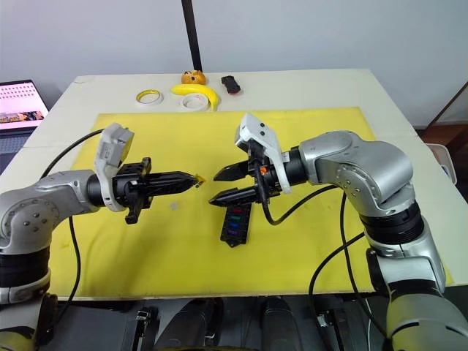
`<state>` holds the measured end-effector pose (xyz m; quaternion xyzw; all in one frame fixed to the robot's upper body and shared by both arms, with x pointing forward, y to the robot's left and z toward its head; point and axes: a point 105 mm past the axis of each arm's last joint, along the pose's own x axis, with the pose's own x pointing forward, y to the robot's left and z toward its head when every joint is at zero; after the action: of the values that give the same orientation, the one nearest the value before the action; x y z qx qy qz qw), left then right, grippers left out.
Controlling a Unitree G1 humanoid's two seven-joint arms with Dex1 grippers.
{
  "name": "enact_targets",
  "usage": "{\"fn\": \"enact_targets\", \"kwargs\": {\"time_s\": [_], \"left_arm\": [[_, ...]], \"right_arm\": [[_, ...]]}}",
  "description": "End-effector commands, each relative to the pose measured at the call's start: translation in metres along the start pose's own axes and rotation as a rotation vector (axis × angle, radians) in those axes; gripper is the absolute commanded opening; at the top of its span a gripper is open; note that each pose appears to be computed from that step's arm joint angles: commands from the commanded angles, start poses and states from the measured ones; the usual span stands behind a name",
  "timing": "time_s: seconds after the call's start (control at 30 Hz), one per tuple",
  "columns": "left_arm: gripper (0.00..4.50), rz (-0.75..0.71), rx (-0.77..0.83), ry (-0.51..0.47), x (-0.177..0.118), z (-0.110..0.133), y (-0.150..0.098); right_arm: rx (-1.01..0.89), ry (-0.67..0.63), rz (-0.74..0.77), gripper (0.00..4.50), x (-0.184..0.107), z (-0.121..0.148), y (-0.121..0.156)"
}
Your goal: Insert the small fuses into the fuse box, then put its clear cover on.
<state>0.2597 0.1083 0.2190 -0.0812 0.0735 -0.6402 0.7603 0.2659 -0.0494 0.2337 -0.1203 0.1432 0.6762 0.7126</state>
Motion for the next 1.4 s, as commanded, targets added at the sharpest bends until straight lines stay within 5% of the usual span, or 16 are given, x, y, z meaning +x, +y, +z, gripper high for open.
{"fn": "enact_targets", "kwargs": {"time_s": [0.03,0.6,0.7,0.83,1.4], "left_arm": [[0.00,-0.010,0.051,-0.011,0.000,0.007,-0.004],[0.00,0.005,0.064,-0.002,0.003,0.003,-0.001],[0.00,0.007,0.066,-0.003,0.004,0.003,-0.001],[0.00,0.007,0.069,0.006,0.004,0.000,-0.002],[0.00,0.021,0.090,0.035,0.004,-0.006,0.001]], "right_arm": [[-0.045,-0.027,-0.001,2.74,-0.002,0.013,0.002],[-0.064,-0.021,0.005,2.74,0.005,0.014,0.003],[-0.067,-0.019,0.006,1.86,0.005,0.013,0.003],[-0.072,-0.020,0.009,0.03,0.005,0.014,0.003],[-0.109,0.010,0.017,0.03,0.003,0.011,0.006]]}}
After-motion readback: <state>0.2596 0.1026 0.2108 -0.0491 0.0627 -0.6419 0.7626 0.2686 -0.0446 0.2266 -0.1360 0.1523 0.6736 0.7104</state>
